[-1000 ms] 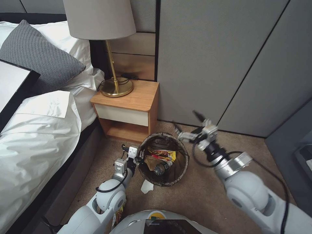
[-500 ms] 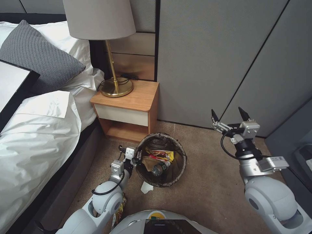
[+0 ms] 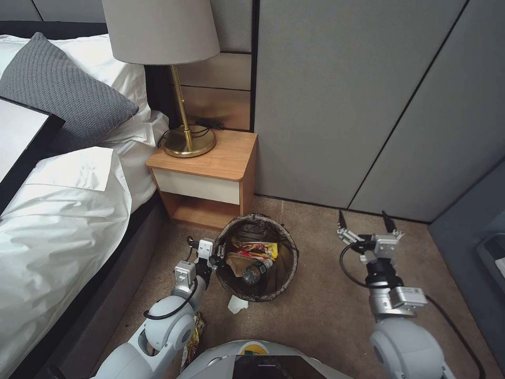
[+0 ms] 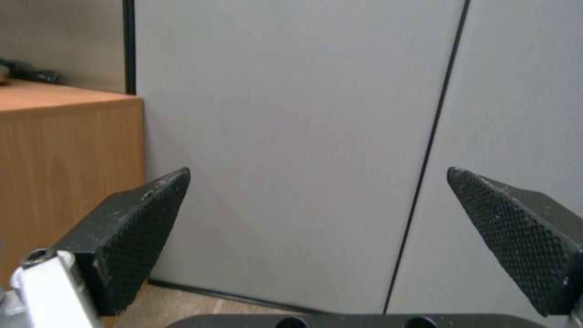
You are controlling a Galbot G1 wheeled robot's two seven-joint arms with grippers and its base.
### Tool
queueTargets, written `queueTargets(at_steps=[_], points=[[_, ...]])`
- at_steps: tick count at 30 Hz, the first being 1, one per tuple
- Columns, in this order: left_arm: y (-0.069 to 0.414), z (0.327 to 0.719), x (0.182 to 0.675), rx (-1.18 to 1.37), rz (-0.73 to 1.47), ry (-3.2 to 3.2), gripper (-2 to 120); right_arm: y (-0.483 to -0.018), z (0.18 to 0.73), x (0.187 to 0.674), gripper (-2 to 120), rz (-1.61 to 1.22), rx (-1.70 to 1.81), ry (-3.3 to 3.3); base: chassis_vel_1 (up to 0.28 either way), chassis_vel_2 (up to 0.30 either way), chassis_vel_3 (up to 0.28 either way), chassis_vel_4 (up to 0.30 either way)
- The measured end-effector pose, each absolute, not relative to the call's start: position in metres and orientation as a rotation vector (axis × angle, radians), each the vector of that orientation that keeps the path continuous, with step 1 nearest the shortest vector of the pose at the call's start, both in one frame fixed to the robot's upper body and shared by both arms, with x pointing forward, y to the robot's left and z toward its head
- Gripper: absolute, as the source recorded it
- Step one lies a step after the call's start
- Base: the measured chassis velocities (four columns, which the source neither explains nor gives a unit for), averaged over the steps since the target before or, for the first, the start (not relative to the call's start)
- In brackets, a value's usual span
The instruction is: Pick up the trash bin, then pick up the garbage from the floor and place it into the trash bin.
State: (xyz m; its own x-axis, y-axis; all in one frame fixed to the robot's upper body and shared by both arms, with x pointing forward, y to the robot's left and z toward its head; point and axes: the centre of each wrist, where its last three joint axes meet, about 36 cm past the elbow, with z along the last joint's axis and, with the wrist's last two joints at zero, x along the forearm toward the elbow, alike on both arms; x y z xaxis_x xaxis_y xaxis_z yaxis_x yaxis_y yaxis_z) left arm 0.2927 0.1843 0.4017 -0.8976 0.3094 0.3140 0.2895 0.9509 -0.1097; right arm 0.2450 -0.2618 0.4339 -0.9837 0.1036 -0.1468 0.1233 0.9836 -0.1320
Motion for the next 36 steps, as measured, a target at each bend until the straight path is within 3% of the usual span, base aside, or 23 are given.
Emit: queueTargets(at_steps=[36], points=[[0.189,0.401,0.287,-0.402,0.080,-2.769,3,-0.242,0.430,0.244,100,-0.179,0.148,2.986,0.001,0.001,0.001,0.001]])
